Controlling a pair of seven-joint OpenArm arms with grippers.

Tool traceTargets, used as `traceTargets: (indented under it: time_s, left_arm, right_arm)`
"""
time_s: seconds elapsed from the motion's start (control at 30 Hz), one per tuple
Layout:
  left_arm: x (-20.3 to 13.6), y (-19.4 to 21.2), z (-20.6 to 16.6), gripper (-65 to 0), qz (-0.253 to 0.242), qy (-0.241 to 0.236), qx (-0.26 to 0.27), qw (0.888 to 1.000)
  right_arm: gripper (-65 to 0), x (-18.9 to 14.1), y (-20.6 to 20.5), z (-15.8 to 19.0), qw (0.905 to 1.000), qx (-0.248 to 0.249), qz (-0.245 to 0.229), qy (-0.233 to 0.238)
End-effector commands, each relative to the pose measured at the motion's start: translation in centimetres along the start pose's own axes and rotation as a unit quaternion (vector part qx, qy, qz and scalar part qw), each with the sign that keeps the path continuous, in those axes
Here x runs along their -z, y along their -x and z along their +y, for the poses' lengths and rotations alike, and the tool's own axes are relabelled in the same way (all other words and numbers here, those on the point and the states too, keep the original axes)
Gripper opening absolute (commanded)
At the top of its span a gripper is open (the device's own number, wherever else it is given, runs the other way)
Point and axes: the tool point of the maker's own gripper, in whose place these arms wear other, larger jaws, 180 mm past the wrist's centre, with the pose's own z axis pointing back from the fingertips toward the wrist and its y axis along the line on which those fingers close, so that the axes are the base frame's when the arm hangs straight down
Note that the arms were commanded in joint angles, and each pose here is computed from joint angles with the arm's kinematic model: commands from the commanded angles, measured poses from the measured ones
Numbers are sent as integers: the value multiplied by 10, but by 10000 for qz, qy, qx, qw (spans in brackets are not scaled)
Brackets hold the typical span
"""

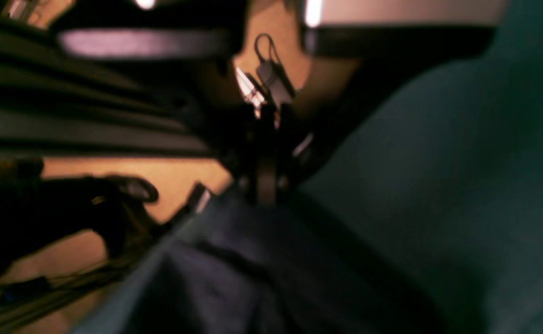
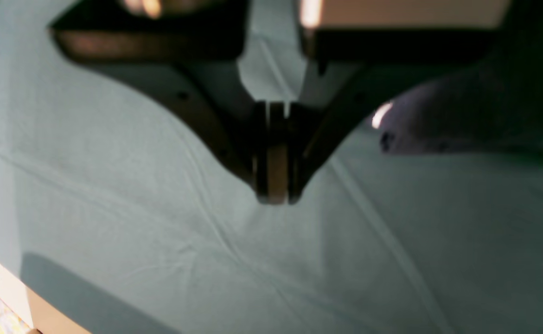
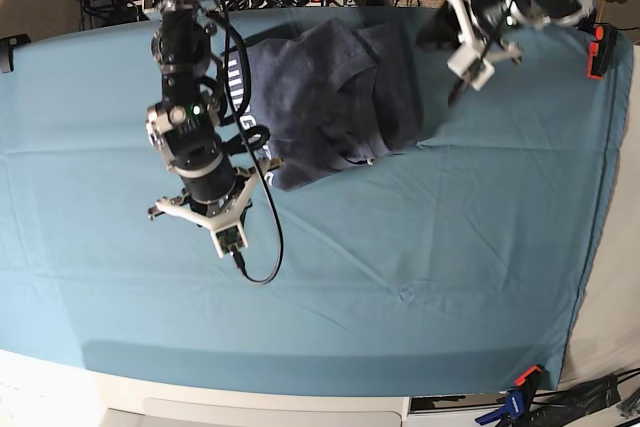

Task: Fold the T-shirt properly
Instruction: 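Release the collar end and withdraw the right gripper from the bundle, then grasp the bundle edges with both grippers from opposite sides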

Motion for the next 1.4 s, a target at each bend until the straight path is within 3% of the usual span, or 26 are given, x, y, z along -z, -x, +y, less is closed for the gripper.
traceTargets:
  time_s: [0.0, 0.2, 0.33, 0.57, 0.77, 1.03, 1.37]
  left_arm:
    - [-5, -9, -7, -650, -206, 75, 57, 9997]
    - [0, -11, -14, -650, -343, -9, 143, 9993]
    - [15, -17, -42, -650, -467, 338, 56, 9983]
    - [44, -21, -82, -650, -442, 726, 372, 9957]
    - [72, -18, -99, -650, -369, 985, 464, 9934]
    - [88, -16, -93, -650, -240, 1017, 539, 9931]
    - [92, -7, -58, -650, 64, 497, 892, 9948]
  right_arm:
    - [-650, 3, -19, -8, 9995, 16, -296, 86]
    - [-650, 43, -20, -10, 9997, 173, -86, -147]
    - [-650, 62, -23, -15, 9994, 249, 55, -222]
    - [-650, 79, -30, -19, 9989, 333, 60, -312]
    - [-650, 94, -3, -3, 9963, 449, 372, -630]
    - [-650, 94, 0, 0, 9958, 406, 452, -688]
    - [-650, 92, 14, 12, 9925, 411, 657, -948]
